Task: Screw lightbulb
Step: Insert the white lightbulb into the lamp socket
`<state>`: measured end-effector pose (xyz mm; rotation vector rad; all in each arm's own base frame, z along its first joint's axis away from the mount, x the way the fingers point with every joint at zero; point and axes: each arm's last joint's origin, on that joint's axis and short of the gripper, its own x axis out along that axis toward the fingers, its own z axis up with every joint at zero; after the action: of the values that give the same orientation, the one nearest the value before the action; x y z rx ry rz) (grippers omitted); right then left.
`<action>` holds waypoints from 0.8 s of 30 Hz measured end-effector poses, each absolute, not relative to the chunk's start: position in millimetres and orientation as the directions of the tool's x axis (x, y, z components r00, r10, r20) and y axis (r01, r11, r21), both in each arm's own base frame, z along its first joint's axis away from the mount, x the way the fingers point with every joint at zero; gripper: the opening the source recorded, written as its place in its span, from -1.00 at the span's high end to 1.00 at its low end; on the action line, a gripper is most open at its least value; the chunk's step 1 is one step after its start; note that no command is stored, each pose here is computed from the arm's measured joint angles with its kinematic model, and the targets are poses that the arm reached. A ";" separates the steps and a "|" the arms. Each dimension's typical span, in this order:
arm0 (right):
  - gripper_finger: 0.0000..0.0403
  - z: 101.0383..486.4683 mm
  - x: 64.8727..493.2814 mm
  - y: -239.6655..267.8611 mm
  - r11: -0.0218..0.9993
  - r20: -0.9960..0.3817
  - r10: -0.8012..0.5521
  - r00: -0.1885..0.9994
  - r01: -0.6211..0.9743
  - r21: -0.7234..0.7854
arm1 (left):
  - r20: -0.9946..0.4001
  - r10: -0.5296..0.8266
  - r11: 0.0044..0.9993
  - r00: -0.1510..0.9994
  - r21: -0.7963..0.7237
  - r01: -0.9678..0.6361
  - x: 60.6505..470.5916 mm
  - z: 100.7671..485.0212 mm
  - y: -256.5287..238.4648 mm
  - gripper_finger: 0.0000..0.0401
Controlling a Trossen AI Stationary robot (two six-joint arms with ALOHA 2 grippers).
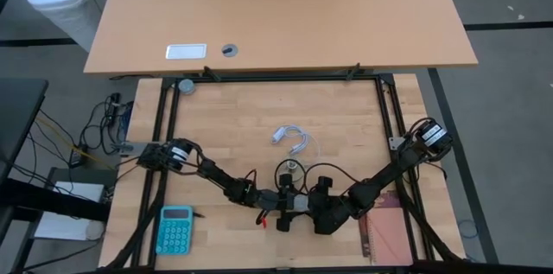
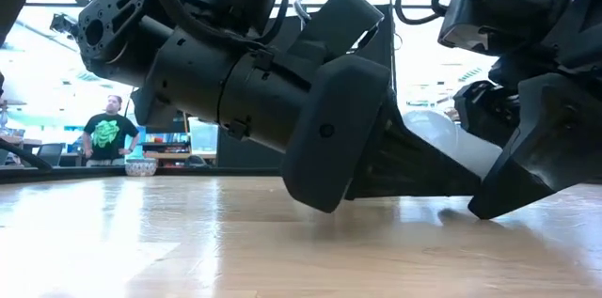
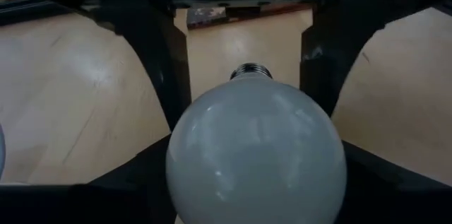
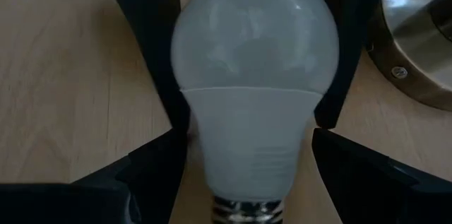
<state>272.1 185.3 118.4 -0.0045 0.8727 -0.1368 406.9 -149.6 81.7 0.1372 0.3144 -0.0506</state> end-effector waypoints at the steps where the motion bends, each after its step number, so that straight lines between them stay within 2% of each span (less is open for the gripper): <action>1: -0.53 119.2 271.5 185.1 0.992 -0.767 -0.118 0.631 0.115 -0.058 | -0.314 -0.027 0.989 0.949 0.128 0.070 406.8 81.4 -149.4 -0.37; 10: -0.53 150.0 253.9 177.6 0.990 -0.791 -0.123 0.599 0.127 -0.058 | -0.382 -0.015 0.989 0.924 0.131 0.070 402.1 105.9 -147.3 -0.37; 17: -0.53 166.0 245.1 175.0 0.981 -0.749 -0.187 0.635 0.162 -0.108 | -0.412 0.020 0.995 0.911 0.098 0.023 393.7 163.8 -129.2 -0.37; 24: -0.53 165.0 242.7 175.0 0.976 -0.752 -0.206 0.627 0.187 -0.111 | -0.552 0.093 0.990 0.828 0.137 -0.020 396.8 217.1 -93.8 -0.37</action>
<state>242.7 175.0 165.0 -0.0234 0.8649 -0.2249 396.8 -93.8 217.1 0.1274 0.5918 0.0598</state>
